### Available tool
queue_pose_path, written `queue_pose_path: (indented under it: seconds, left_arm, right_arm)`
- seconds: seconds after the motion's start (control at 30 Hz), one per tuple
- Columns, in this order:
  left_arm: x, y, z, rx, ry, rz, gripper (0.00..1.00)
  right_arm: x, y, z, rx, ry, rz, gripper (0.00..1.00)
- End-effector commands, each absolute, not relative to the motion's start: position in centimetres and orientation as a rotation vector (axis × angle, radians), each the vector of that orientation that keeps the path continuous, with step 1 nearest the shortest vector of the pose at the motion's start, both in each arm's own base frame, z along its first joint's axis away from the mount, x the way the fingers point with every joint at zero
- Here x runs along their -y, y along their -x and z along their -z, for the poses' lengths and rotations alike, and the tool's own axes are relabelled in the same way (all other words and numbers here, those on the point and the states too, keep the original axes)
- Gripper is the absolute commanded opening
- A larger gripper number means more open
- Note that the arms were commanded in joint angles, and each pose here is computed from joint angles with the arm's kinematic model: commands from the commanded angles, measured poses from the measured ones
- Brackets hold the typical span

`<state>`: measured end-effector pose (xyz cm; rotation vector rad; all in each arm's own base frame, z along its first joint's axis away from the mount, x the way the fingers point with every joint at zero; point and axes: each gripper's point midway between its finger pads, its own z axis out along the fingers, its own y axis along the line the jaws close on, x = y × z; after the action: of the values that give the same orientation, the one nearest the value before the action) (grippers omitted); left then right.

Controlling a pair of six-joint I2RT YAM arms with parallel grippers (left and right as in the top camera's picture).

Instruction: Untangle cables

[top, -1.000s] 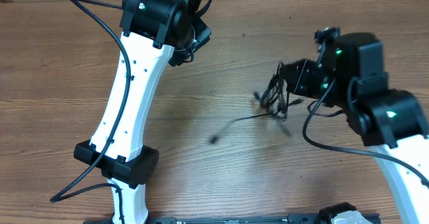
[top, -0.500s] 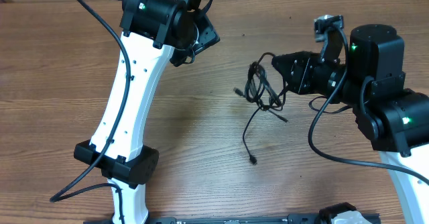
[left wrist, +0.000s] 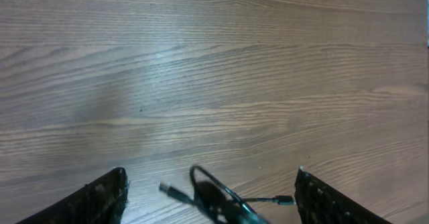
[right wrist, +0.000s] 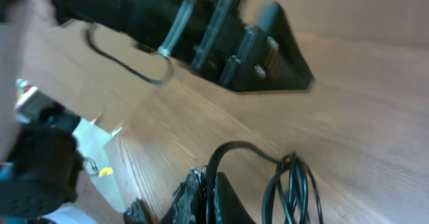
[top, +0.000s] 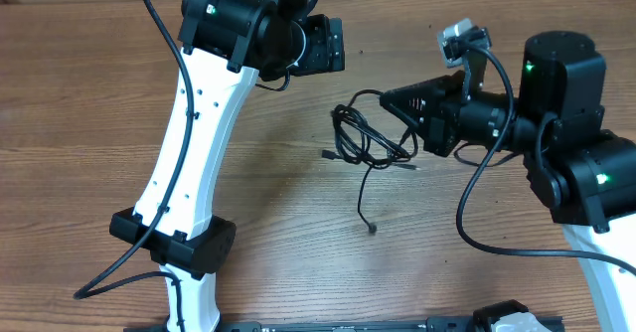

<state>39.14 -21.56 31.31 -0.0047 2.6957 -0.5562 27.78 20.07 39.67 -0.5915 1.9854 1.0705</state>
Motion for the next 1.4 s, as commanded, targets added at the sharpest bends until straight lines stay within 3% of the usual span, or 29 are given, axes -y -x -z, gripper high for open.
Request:
queue_pose_path:
  seconds: [0.0, 0.27, 0.47, 0.8, 0.93, 1.1, 1.27, 1.37]
  left_arm:
    - [21.5, -38.4, -33.5, -2.631, -0.078, 0.577, 0.8]
    - [20.9, -38.2, -33.2, -2.665, 0.023, 0.596, 0.87]
    - [19.9, -36.8, -32.5, -2.763, 0.296, 0.664, 0.71]
    - [23.1, -34.4, -34.6, -2.846, 0.602, 1.149, 0.87]
    - [24.4, -33.3, -35.7, -2.869, 0.607, 1.308, 0.72]
    - [24.7, -33.0, -36.0, -2.878, 0.67, 1.36, 0.64]
    - [24.7, -32.8, -35.9, -2.887, 0.681, 1.356, 0.66]
    - [24.6, -32.7, -35.9, -2.891, 0.684, 1.356, 0.75]
  right_arm:
    - [-20.9, -26.1, -42.7, -1.845, 0.708, -1.127, 0.04]
    - [-21.2, -26.6, -44.9, -1.756, 0.697, -1.147, 0.04]
    - [-21.4, -26.9, -47.4, -1.655, 0.689, -1.164, 0.04]
    - [-21.8, -26.0, -48.7, -1.567, 0.763, -1.191, 0.04]
    - [-21.8, -26.0, -49.3, -1.533, 0.774, -1.18, 0.04]
    - [-21.8, -26.0, -50.2, -1.498, 0.773, -1.18, 0.04]
    - [-21.8, -26.0, -50.9, -1.454, 0.785, -1.163, 0.04]
    - [-21.8, -26.0, -51.6, -1.418, 0.795, -1.149, 0.04]
